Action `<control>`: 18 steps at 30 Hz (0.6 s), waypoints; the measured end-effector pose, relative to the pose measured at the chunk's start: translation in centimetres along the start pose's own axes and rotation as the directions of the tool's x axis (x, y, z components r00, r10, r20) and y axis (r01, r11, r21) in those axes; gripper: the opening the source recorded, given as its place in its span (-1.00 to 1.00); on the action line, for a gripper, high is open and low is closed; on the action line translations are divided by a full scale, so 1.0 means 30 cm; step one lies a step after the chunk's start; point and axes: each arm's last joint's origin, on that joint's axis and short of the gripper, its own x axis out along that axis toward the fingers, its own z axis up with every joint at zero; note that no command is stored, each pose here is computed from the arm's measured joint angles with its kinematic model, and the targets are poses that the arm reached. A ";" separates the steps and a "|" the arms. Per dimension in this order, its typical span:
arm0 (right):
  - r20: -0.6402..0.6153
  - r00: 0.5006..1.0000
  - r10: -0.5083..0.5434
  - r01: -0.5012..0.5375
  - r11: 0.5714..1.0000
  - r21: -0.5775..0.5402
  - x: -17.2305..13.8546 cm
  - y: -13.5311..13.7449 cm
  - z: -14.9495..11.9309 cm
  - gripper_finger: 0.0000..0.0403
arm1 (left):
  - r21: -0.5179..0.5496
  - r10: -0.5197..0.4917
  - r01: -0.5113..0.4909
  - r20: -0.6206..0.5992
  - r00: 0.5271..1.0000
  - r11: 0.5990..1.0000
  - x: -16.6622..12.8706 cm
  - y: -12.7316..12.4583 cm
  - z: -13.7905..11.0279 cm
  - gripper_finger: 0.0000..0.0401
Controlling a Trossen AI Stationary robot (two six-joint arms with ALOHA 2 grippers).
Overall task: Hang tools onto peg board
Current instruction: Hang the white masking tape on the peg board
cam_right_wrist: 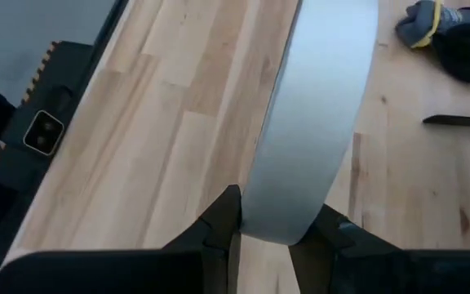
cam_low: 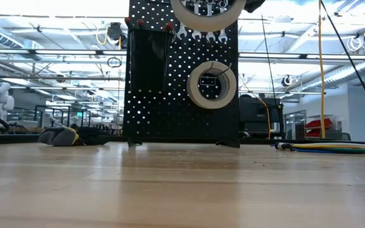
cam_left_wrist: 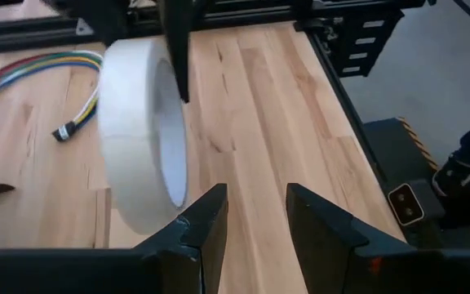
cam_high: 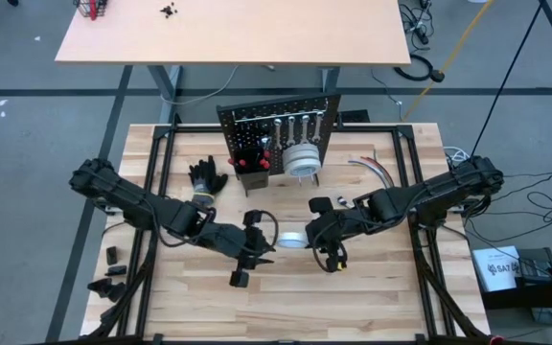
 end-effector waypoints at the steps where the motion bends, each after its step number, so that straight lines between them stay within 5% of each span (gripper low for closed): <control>1: 0.000 1.000 0.000 0.000 1.000 0.000 0.000 0.000 0.000 -0.65 | -0.012 -0.001 0.001 -0.003 1.000 1.000 0.004 0.006 0.000 -0.35; 18: -0.001 0.997 0.075 -0.075 0.997 -0.016 -0.002 0.037 -0.002 -0.65 | -0.081 0.000 0.000 -0.010 1.000 0.997 0.017 0.044 0.002 -0.35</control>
